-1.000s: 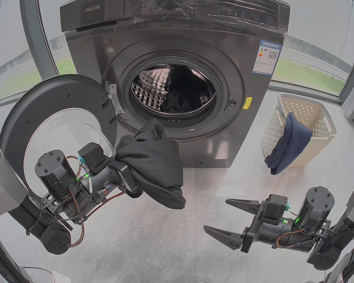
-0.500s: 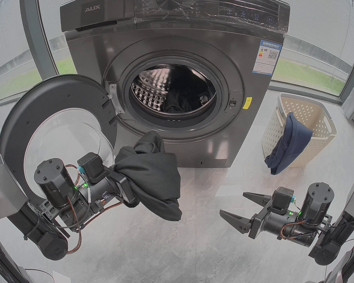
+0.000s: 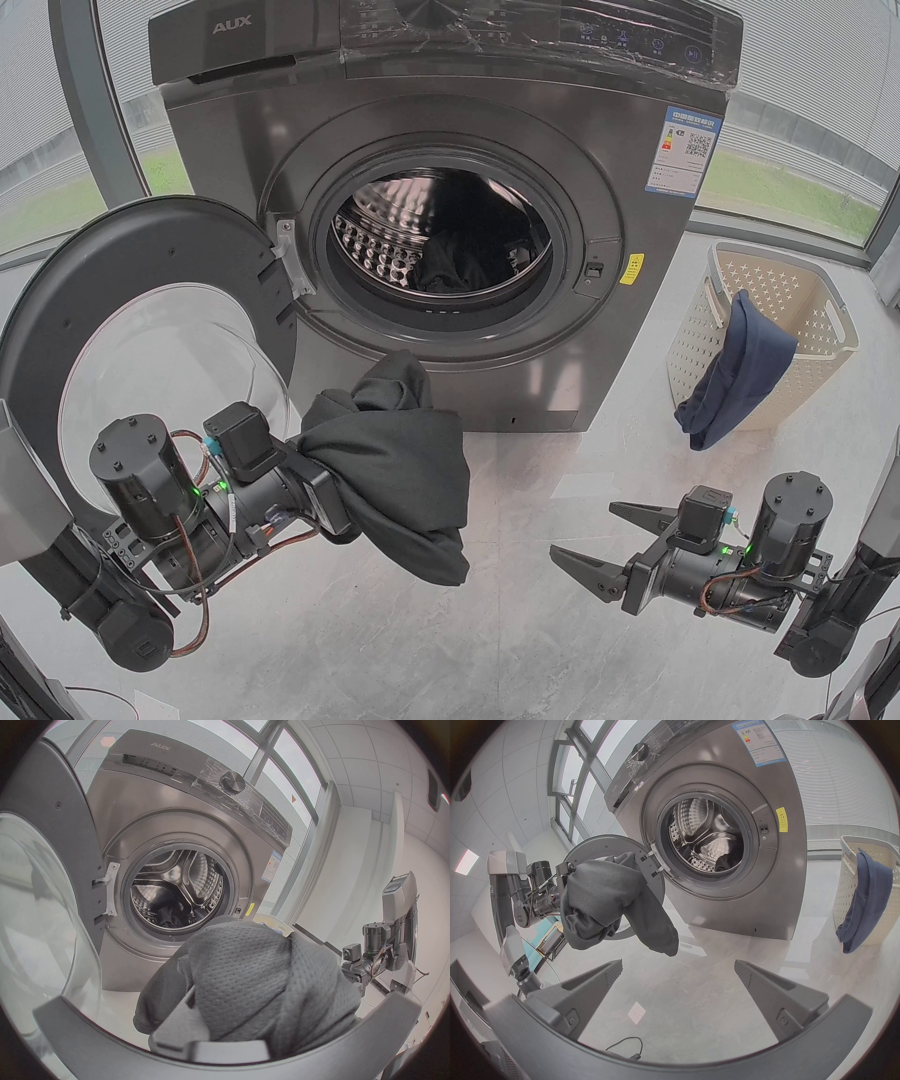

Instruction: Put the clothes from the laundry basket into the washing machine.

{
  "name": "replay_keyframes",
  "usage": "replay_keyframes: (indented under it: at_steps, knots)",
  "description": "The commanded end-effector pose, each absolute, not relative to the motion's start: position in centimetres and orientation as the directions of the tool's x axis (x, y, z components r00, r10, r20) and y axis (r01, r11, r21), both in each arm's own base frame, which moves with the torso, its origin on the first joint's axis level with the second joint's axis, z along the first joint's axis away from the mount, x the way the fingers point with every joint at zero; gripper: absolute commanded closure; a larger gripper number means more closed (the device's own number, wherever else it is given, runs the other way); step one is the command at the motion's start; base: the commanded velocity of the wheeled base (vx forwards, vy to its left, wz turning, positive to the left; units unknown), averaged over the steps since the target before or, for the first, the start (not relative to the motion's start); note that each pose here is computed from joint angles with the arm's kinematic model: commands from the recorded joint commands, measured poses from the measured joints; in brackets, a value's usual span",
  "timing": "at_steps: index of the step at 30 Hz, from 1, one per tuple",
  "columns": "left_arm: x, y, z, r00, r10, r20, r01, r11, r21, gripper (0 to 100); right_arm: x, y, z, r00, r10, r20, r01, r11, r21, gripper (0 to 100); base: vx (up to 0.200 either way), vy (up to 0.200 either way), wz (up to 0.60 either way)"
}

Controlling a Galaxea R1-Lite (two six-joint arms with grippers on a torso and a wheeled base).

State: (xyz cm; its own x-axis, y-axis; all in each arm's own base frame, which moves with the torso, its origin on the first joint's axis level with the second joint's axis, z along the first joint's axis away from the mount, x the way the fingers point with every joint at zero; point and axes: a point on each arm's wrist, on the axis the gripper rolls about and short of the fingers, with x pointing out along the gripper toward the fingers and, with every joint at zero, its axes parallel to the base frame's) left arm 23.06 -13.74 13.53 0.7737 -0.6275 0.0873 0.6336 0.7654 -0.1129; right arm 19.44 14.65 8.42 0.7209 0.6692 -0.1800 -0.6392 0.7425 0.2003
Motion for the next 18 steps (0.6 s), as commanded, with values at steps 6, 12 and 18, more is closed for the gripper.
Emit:
replay_keyframes:
  at_steps: [6, 12, 18]
  knots:
    - [22.89, -13.94, 13.26, 0.769, -0.635, 0.076, 0.640, 0.762, -0.103, 100, 19.35, 14.66, 8.23, 0.717, 0.671, -0.189, -0.641, 0.741, 0.201, 0, 0.200, 0.000, 0.00]
    - [22.41, -14.41, 12.87, 0.754, -0.655, 0.058, 0.657, 0.747, -0.103, 100, 19.28, 14.62, 8.22, 0.717, 0.671, -0.191, -0.640, 0.741, 0.201, 0, 0.200, 0.000, 0.00]
    - [22.36, -14.53, 12.82, 0.751, -0.658, 0.056, 0.660, 0.744, -0.104, 100, 19.26, 14.60, 8.29, 0.716, 0.672, -0.188, -0.642, 0.740, 0.201, 0, 0.200, 0.000, 0.00]
